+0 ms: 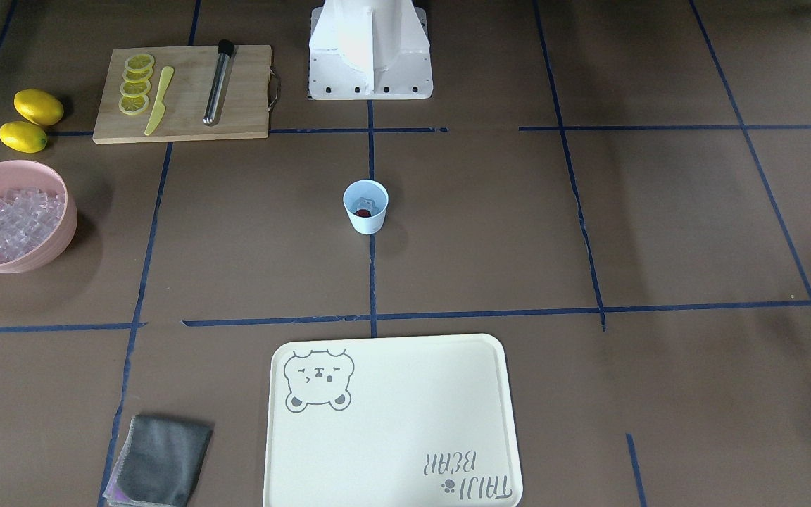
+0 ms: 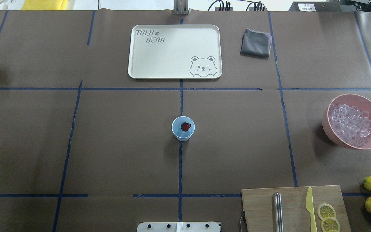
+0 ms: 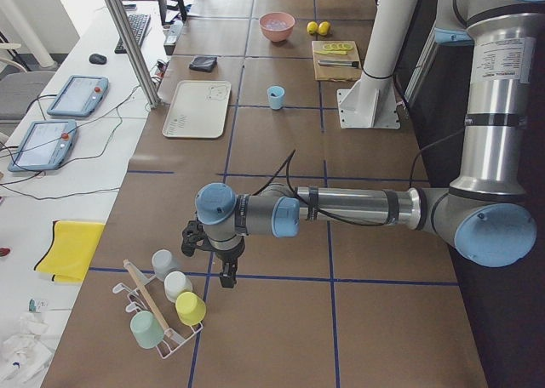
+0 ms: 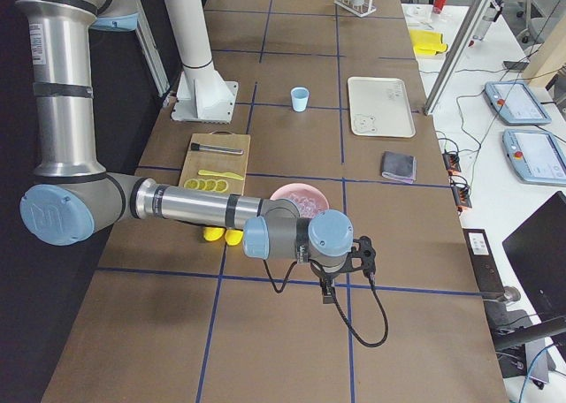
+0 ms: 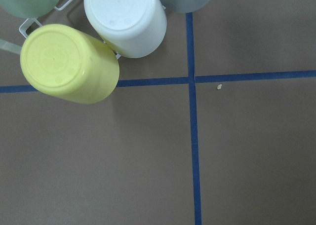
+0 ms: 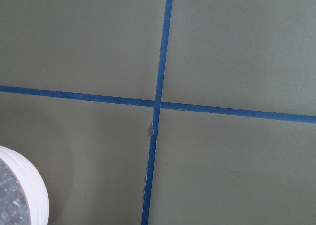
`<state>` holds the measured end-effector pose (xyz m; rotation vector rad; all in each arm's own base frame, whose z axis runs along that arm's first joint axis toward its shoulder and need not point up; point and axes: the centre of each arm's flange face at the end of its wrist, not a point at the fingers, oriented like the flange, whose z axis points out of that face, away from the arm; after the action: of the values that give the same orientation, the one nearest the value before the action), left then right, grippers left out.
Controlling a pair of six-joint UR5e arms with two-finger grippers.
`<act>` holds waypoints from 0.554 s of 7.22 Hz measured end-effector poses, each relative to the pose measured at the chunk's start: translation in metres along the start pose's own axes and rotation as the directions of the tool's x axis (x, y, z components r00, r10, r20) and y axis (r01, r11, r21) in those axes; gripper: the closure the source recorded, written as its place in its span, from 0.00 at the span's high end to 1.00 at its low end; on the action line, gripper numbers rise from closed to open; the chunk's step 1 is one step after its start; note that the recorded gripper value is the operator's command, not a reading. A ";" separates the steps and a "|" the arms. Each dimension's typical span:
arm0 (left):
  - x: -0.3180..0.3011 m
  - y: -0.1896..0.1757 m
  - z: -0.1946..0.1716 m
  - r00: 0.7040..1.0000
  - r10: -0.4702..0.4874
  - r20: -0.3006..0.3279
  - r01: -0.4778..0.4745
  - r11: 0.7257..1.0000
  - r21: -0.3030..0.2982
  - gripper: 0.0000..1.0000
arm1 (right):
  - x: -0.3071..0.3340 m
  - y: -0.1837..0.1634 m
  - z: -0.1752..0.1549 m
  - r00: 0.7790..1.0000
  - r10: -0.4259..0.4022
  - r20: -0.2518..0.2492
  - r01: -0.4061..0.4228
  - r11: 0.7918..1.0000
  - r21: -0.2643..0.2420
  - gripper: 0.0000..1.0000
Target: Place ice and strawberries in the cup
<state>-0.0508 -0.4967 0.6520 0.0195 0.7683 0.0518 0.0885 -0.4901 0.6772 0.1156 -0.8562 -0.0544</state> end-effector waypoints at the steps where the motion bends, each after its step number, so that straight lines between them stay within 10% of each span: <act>1: 0.000 0.000 0.000 1.000 0.000 0.000 0.000 1.000 0.000 1.00 | 0.000 0.000 0.000 1.000 0.000 0.000 0.000 1.000 0.000 1.00; 4: 0.000 0.000 0.000 1.000 0.000 0.001 0.000 1.000 0.000 1.00 | -0.001 -0.001 -0.001 1.000 0.024 -0.001 -0.024 1.000 0.002 1.00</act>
<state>-0.0509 -0.4967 0.6519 0.0198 0.7668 0.0519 0.0886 -0.4911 0.6758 0.1076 -0.8561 -0.0311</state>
